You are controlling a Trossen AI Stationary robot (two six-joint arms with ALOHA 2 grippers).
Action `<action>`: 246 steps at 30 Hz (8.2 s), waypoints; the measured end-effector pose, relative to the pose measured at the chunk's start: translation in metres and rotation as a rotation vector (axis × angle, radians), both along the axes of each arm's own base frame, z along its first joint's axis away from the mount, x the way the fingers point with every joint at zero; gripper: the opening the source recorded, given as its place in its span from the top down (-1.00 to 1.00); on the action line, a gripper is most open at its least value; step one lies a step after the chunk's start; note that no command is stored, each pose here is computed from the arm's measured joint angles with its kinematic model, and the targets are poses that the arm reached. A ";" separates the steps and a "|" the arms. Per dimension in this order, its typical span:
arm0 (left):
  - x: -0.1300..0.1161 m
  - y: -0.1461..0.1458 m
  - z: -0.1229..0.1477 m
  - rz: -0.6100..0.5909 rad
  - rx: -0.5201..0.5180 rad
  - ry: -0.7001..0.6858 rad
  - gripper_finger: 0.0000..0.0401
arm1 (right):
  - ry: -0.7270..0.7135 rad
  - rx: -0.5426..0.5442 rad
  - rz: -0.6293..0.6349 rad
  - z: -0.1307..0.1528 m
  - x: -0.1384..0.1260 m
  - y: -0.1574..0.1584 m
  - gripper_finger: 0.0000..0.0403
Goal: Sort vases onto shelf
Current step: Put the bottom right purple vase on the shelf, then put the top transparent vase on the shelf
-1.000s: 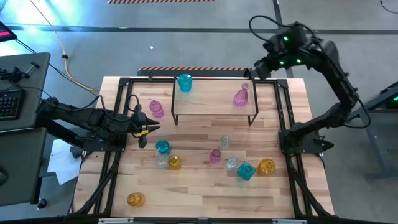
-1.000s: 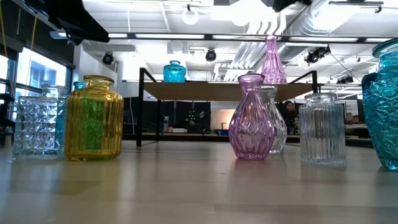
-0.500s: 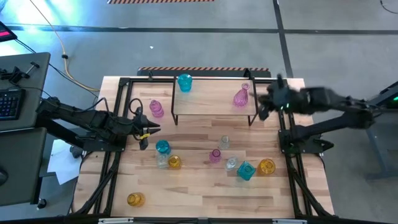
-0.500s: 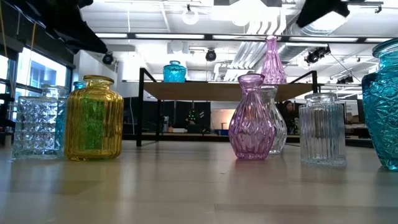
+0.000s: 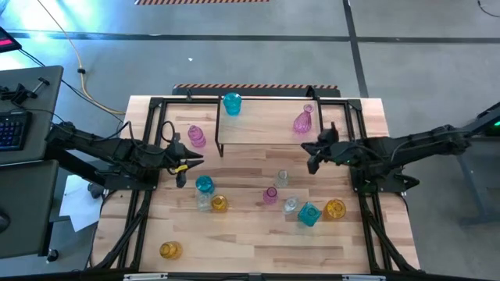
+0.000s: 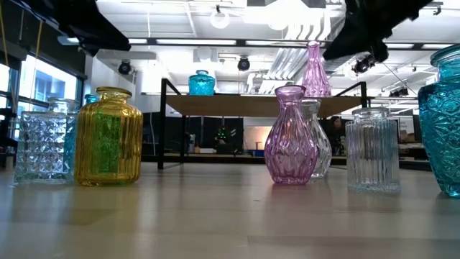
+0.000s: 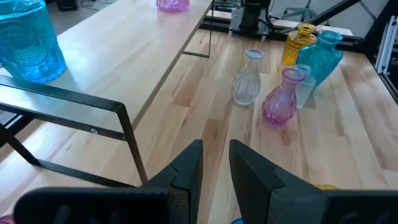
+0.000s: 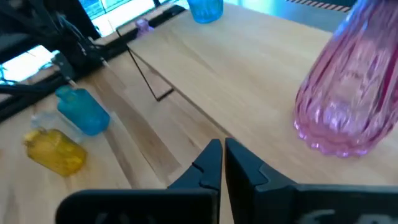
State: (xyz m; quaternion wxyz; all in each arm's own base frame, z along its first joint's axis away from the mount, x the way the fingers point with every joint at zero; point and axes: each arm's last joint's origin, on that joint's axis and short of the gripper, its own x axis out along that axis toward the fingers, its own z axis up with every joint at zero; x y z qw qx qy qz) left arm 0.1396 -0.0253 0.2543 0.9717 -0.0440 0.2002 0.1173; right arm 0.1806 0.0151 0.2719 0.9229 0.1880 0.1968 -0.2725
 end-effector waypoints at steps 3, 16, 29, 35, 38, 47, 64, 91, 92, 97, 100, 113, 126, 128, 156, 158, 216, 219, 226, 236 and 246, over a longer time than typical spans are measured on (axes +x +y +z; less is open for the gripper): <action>0.000 0.000 0.000 0.000 0.000 0.001 0.64 | 0.001 0.001 -0.016 -0.006 0.001 0.001 0.99; 0.000 0.000 0.000 0.000 -0.003 -0.001 0.64 | -0.013 -0.080 -0.113 -0.005 0.002 -0.004 1.00; 0.001 0.000 0.002 -0.001 -0.008 -0.023 0.64 | 0.028 -0.107 -0.190 -0.023 0.028 -0.006 1.00; 0.001 0.000 0.002 0.000 -0.007 -0.024 0.64 | 0.037 -0.111 -0.235 -0.027 0.033 -0.015 1.00; 0.001 0.000 0.002 -0.001 -0.007 -0.024 0.64 | 0.046 -0.124 -0.248 -0.026 0.033 -0.020 1.00; 0.001 0.000 0.002 -0.001 -0.007 -0.023 0.64 | 0.076 -0.150 -0.300 -0.027 0.033 -0.036 1.00; 0.001 0.000 0.002 -0.004 0.000 -0.022 0.64 | 0.126 -0.174 -0.391 -0.027 0.028 -0.065 1.00; 0.001 0.000 0.002 -0.003 0.000 -0.022 0.64 | 0.188 -0.168 -0.433 -0.028 0.019 -0.096 1.00; 0.001 0.000 0.002 -0.003 -0.001 -0.022 0.64 | 0.188 -0.167 -0.434 -0.028 0.019 -0.097 1.00; 0.001 0.000 0.002 -0.003 0.000 -0.022 0.64 | 0.193 -0.168 -0.440 -0.028 0.018 -0.099 1.00; 0.001 0.000 0.002 -0.003 -0.001 -0.022 0.64 | 0.198 -0.172 -0.445 -0.028 0.017 -0.101 1.00; 0.001 0.000 0.002 -0.003 -0.001 -0.022 0.64 | 0.175 -0.171 -0.438 -0.026 0.018 -0.104 1.00; 0.001 0.000 0.002 -0.003 -0.001 -0.022 0.64 | 0.096 -0.078 -0.305 -0.024 0.025 -0.084 1.00; 0.001 0.000 0.002 -0.003 -0.001 -0.022 0.64 | 0.053 -0.045 -0.244 -0.020 0.027 -0.074 1.00; 0.002 -0.002 0.005 -0.056 -0.014 -0.047 0.64 | 0.543 -0.005 0.514 0.068 0.143 0.086 1.00; 0.003 -0.002 0.006 -0.060 -0.014 -0.054 0.64 | 0.626 -0.035 0.519 0.063 0.153 0.089 1.00; 0.003 -0.003 0.006 -0.085 0.026 -0.054 0.64 | 0.885 -0.034 0.507 -0.044 0.135 0.062 0.00; 0.003 -0.003 0.006 -0.084 0.026 -0.054 0.64 | 0.888 -0.026 0.501 -0.050 0.135 0.059 0.01; 0.003 -0.003 0.006 -0.084 0.026 -0.054 0.64 | 0.894 -0.018 0.498 -0.052 0.135 0.050 0.32; 0.003 -0.003 0.007 -0.084 0.026 -0.054 0.64 | 0.921 -0.020 0.507 -0.052 0.134 0.047 0.90; 0.003 -0.003 0.006 -0.084 0.026 -0.054 0.64 | 0.909 0.038 0.472 -0.026 0.118 0.045 0.98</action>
